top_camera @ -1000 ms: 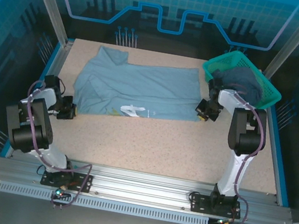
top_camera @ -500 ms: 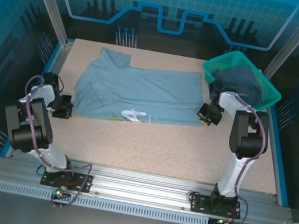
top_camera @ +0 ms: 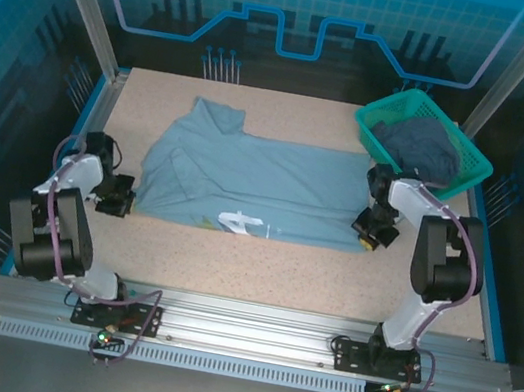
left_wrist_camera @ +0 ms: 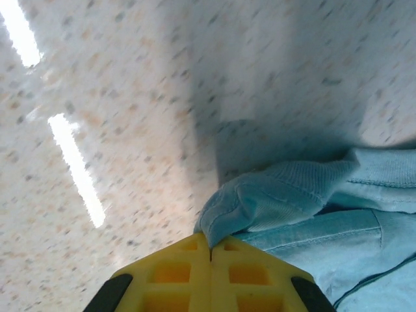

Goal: Fold and stack the t-shirts

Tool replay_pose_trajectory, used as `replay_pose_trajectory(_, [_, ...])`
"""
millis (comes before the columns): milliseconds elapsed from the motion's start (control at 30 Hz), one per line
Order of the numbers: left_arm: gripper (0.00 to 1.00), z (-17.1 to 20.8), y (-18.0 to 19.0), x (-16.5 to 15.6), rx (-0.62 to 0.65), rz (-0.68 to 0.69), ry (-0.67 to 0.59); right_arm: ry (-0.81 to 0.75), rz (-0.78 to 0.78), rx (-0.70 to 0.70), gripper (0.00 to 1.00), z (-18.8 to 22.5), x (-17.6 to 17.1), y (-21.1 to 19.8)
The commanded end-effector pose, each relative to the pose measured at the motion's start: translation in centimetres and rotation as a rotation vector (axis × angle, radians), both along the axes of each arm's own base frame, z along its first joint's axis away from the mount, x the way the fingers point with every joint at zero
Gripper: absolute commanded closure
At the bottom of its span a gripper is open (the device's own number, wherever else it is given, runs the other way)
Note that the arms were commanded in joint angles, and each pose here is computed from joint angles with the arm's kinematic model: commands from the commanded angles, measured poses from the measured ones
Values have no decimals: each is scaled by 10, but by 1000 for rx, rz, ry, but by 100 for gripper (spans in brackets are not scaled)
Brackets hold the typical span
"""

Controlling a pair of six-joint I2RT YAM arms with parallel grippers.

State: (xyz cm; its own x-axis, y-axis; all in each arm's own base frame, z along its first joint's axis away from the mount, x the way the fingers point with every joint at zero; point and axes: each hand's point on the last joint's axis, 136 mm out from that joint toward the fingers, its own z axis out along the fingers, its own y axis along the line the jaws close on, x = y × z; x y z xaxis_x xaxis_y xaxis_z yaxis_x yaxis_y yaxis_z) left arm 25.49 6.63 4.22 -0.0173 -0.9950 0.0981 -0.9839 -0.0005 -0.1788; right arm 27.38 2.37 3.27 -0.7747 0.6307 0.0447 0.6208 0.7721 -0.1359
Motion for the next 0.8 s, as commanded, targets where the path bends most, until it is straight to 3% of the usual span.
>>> replay_pose_trajectory(0, [100, -5, -14, -36, 4, 21, 83, 68, -37, -84, 100, 13, -36, -12])
replay_pose_trajectory(267, [100, 11, -24, -68, 87, -7, 131, 118, -30, -110, 100, 16, -70, -20])
replay_pose_trajectory(500, [100, 8, -31, -95, 126, 40, 188, 137, -7, -128, 100, 10, -69, -23])
replay_pose_trajectory(633, [82, -5, -31, -85, 118, 40, 158, 152, 7, -125, 100, 4, -67, -23])
replay_pose_trajectory(700, [74, -10, -29, -66, 116, 24, 103, 161, 10, -112, 100, 2, -68, -20])
replay_pose_trajectory(767, [70, -10, -26, -42, 119, -19, 36, 156, 18, -99, 94, 2, -66, -17])
